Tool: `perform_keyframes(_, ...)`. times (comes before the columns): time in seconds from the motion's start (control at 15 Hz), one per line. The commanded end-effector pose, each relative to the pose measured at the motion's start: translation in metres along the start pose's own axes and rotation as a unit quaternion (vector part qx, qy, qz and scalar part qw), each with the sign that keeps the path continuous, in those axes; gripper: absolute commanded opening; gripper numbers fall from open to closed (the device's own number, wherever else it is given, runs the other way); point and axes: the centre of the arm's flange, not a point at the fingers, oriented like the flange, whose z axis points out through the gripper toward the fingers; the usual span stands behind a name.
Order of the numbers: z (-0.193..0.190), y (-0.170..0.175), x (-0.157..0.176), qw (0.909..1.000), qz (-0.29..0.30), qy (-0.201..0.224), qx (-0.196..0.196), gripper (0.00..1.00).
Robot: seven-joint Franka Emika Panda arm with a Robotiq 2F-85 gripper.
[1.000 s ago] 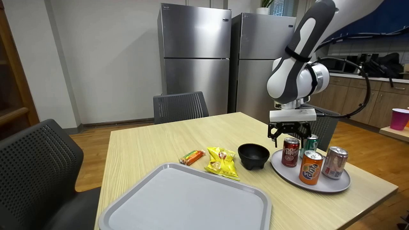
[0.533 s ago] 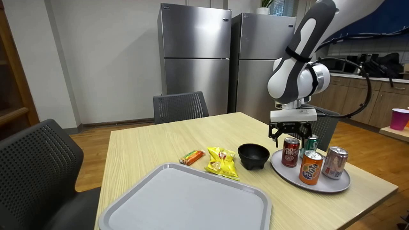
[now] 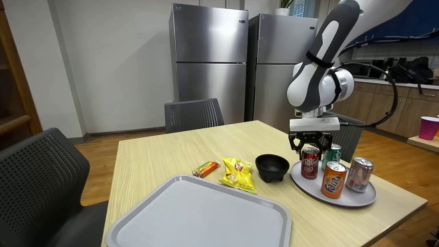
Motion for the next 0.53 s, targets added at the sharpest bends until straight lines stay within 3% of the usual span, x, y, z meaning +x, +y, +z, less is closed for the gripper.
perform_keyframes(0.0, 0.000, 0.001, -0.002, 0.9999, -0.009, 0.005, 0.006, 0.39)
perform_keyframes(0.47, -0.025, 0.007, 0.000, 0.9995, -0.009, 0.023, 0.020, 0.39)
